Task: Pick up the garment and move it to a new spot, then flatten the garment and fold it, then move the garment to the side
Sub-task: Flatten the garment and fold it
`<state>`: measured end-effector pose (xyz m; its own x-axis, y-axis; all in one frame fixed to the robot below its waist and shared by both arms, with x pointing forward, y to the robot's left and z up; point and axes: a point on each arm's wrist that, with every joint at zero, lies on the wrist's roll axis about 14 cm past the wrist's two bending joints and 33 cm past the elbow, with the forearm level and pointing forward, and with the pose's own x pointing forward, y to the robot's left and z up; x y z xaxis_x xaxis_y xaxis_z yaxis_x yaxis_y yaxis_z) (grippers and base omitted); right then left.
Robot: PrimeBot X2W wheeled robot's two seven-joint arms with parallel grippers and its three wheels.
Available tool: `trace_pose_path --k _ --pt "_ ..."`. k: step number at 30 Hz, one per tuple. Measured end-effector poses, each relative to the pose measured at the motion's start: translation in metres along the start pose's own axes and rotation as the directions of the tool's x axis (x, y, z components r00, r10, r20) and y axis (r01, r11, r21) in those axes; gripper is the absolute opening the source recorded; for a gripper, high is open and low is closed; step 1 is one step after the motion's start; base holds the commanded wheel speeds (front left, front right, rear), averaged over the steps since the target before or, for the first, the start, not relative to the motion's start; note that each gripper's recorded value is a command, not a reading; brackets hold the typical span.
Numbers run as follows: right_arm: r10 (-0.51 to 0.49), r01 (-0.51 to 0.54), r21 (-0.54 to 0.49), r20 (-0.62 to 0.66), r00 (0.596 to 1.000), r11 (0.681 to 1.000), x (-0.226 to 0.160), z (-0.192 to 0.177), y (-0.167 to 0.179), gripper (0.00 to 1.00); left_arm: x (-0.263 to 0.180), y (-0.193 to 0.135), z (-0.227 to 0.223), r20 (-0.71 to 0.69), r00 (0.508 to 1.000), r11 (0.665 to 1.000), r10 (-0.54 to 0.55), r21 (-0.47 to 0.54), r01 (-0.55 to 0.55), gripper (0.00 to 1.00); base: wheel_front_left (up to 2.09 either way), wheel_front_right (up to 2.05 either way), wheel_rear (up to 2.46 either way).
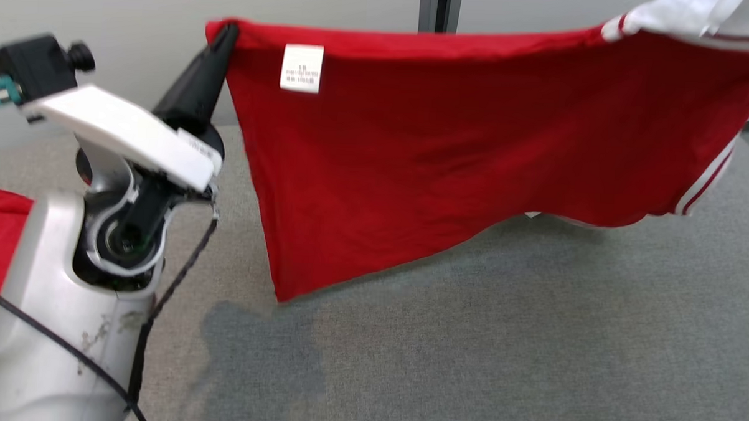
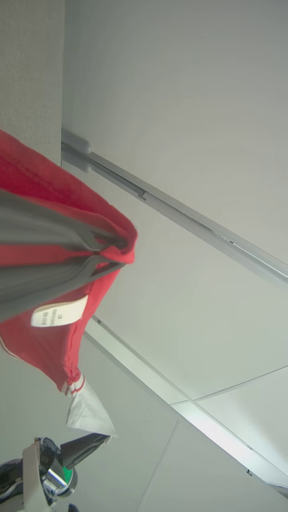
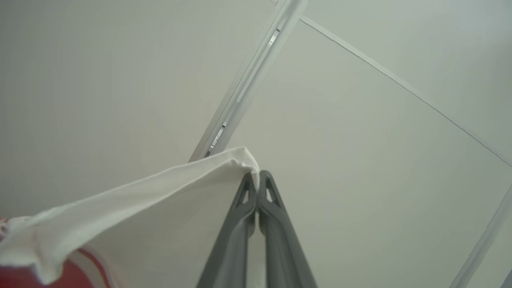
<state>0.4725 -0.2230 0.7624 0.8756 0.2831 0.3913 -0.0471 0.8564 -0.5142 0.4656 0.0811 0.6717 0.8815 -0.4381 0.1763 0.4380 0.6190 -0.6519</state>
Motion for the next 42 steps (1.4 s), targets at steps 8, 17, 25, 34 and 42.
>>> trace_pose_path --k 8,17,25,34,42 --pt "0.035 -0.030 -0.104 0.041 0.999 0.994 0.064 0.009 -0.011 0.00 0.054 0.017 0.038 0.040 0.998 0.992 0.054 0.112 -0.058 0.00 0.00 0.00 0.00" --pt "-0.007 0.030 -0.176 0.127 0.992 0.984 0.162 -0.008 -0.026 0.00 0.148 0.064 0.072 0.176 0.981 0.969 0.085 0.215 -0.122 0.00 0.00 0.00 0.00" --pt "-0.066 0.093 -0.155 0.172 0.983 0.983 0.217 -0.049 -0.013 0.00 0.203 0.103 0.074 0.345 0.937 0.963 0.051 0.233 -0.138 0.00 0.00 0.00 0.00" --pt "0.070 -0.072 -0.062 -0.029 0.997 0.995 0.201 -0.180 0.084 0.00 0.215 0.189 -0.019 0.217 0.963 0.936 0.161 0.275 -0.219 0.00 0.00 0.00 0.00" --pt "0.128 -0.124 0.037 -0.194 0.973 0.992 0.154 -0.248 0.122 0.00 0.193 0.231 -0.072 0.109 0.961 0.923 0.254 0.268 -0.275 0.00 0.00 0.00 0.00"
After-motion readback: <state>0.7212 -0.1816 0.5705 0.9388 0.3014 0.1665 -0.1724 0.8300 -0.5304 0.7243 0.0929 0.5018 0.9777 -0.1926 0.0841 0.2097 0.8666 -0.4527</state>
